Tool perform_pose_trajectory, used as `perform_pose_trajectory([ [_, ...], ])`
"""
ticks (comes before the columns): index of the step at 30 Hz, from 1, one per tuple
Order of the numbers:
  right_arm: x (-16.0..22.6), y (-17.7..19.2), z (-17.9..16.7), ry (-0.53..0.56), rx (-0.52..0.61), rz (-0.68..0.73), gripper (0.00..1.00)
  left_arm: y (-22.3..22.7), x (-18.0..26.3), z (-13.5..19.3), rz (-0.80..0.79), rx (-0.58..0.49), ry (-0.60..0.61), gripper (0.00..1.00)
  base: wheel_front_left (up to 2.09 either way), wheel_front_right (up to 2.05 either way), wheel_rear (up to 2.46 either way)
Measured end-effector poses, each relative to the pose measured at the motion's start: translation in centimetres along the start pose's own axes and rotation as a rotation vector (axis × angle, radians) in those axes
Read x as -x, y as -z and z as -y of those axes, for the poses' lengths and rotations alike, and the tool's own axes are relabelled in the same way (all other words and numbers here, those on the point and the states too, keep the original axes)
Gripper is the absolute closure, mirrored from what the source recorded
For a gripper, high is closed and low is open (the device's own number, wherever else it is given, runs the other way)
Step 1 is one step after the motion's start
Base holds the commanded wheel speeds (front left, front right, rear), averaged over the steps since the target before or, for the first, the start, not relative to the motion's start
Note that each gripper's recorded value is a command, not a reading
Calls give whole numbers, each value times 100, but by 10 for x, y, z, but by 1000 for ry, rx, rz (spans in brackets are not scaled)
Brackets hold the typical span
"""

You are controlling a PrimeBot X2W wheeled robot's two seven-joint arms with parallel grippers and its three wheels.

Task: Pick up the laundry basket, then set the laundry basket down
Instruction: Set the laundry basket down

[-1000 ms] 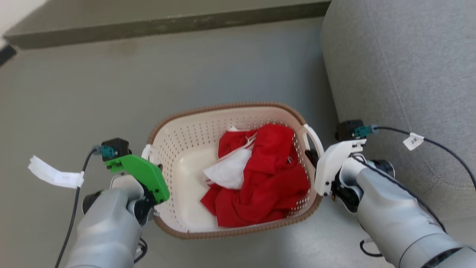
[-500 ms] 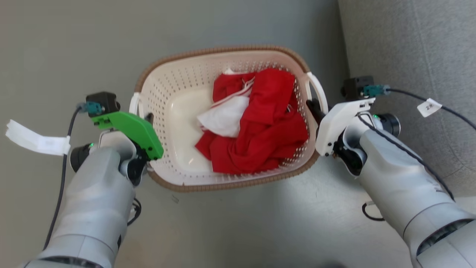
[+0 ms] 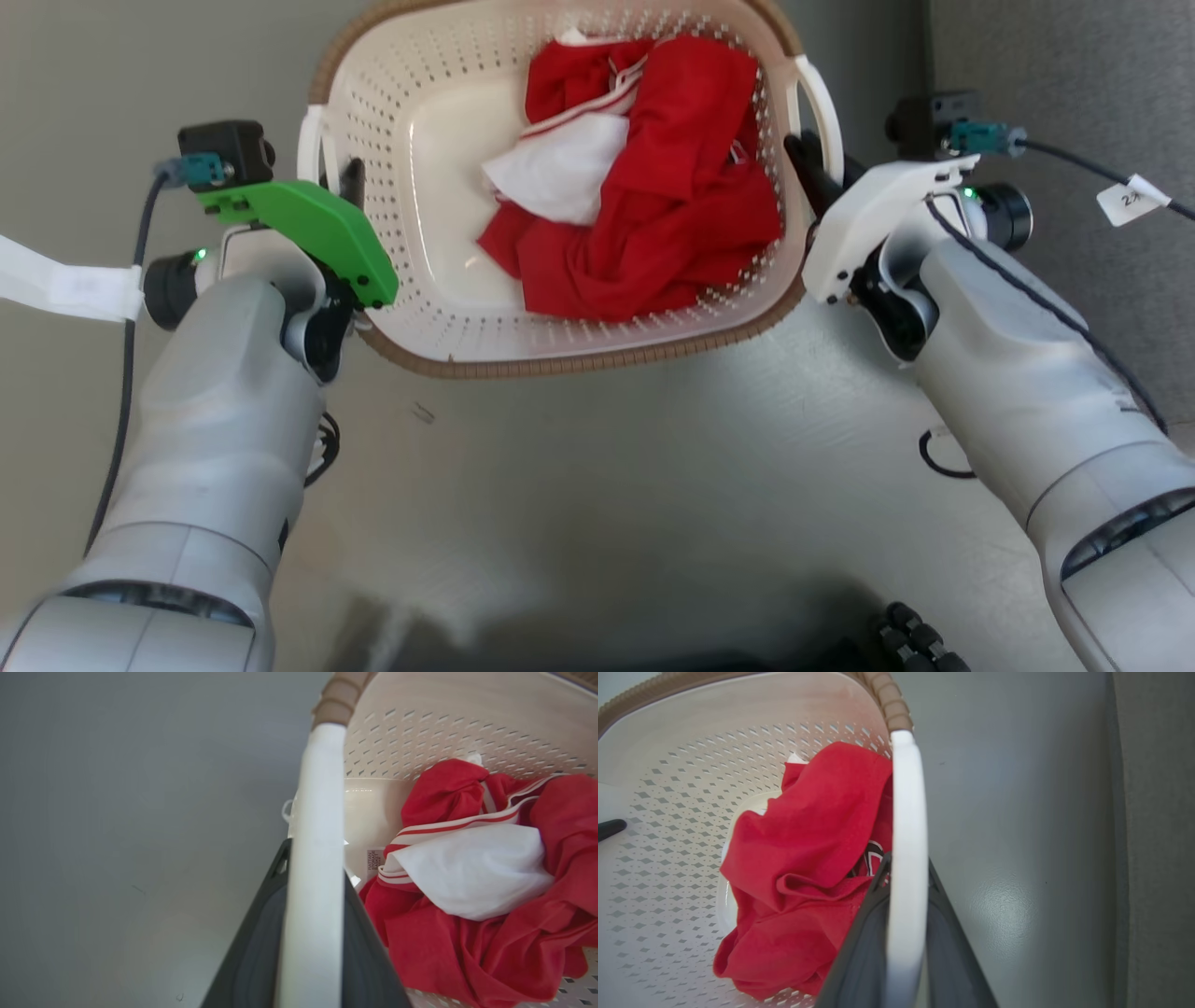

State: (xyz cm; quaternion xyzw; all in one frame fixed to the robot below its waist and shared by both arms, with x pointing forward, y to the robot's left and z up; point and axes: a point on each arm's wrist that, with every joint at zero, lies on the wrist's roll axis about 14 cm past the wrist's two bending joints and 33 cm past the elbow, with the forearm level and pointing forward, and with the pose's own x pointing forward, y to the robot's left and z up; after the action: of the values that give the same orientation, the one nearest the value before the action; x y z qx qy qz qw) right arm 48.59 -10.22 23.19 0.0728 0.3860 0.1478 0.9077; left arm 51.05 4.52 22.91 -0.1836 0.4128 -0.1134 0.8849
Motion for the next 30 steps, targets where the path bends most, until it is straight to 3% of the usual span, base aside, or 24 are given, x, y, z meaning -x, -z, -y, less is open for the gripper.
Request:
perform_pose_trajectory([
  [14,-65,13,18,-5,9,13,100,7,-61,-32,35,-24,-18,100,0,0,0],
  [23,-79,58,24,-4,-11,-73,100,52,-76,-51,-52,-33,-37,100,0,0,0],
  [30,-86,66,28,11,-26,-79,100,60,-85,-55,-70,-31,-40,100,0,0,0],
])
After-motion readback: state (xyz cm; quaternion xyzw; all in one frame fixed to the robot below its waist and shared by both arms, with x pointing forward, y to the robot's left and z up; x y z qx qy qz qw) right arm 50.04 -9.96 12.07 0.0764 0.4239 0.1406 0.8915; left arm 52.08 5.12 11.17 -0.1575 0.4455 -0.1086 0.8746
